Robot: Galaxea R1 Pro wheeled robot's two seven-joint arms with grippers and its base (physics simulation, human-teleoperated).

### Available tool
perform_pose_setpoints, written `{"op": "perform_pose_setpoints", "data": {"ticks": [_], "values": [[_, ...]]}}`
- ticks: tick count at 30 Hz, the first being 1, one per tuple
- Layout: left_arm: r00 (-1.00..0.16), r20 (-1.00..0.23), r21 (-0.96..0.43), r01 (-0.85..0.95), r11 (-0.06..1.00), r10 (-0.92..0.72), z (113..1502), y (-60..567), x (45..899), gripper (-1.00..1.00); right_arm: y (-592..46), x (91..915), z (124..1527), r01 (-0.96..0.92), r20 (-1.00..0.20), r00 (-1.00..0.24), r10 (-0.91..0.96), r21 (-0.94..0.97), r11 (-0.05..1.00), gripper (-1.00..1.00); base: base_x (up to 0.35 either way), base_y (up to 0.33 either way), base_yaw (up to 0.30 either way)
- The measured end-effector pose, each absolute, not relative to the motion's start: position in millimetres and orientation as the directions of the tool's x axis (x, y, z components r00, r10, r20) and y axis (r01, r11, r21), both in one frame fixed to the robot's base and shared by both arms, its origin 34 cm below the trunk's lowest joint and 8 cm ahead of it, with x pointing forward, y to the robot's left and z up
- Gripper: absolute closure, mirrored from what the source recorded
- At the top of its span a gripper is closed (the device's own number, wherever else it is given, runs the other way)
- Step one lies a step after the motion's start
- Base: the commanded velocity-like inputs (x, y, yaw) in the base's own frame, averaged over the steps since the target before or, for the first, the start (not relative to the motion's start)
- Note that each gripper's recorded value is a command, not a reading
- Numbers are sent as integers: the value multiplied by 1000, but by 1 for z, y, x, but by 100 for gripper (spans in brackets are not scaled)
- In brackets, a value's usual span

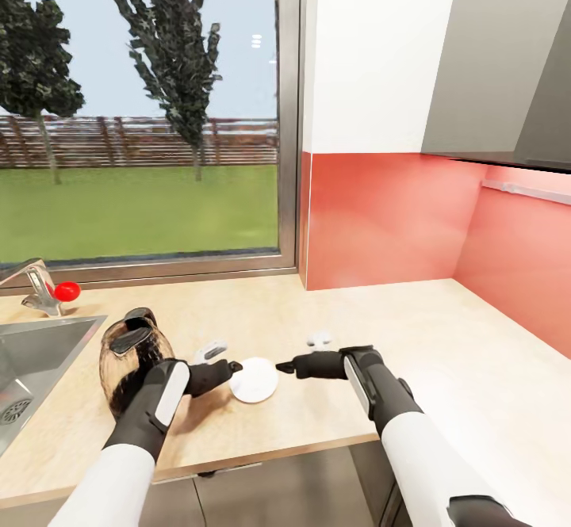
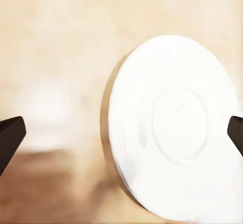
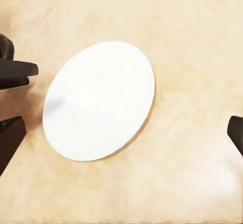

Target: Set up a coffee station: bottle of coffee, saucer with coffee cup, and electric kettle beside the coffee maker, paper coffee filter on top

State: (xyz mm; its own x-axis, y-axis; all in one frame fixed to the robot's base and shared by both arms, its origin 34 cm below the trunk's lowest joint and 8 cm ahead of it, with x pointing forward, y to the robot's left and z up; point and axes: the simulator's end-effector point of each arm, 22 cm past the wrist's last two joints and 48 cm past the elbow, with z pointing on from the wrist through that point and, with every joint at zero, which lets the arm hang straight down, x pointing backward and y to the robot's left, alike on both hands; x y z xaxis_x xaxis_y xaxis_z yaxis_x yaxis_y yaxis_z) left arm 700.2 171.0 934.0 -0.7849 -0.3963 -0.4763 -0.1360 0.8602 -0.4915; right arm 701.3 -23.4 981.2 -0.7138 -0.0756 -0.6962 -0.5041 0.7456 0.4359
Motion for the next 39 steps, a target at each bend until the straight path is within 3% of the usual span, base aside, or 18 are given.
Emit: {"op": "perform_pose_setpoints", "data": {"ticks": [11,39], "values": [[-804,-418,-564,-136,815,-423,942,155,697,-100,-5,649,926,-453,-538,-836,-107,567,687,-100,10,0,0],[-797,-424,-568,-136,811,-431,945,155,700,-100,0,641,926,-453,-524,-845,-105,596,663,-100,93,0,0]]}}
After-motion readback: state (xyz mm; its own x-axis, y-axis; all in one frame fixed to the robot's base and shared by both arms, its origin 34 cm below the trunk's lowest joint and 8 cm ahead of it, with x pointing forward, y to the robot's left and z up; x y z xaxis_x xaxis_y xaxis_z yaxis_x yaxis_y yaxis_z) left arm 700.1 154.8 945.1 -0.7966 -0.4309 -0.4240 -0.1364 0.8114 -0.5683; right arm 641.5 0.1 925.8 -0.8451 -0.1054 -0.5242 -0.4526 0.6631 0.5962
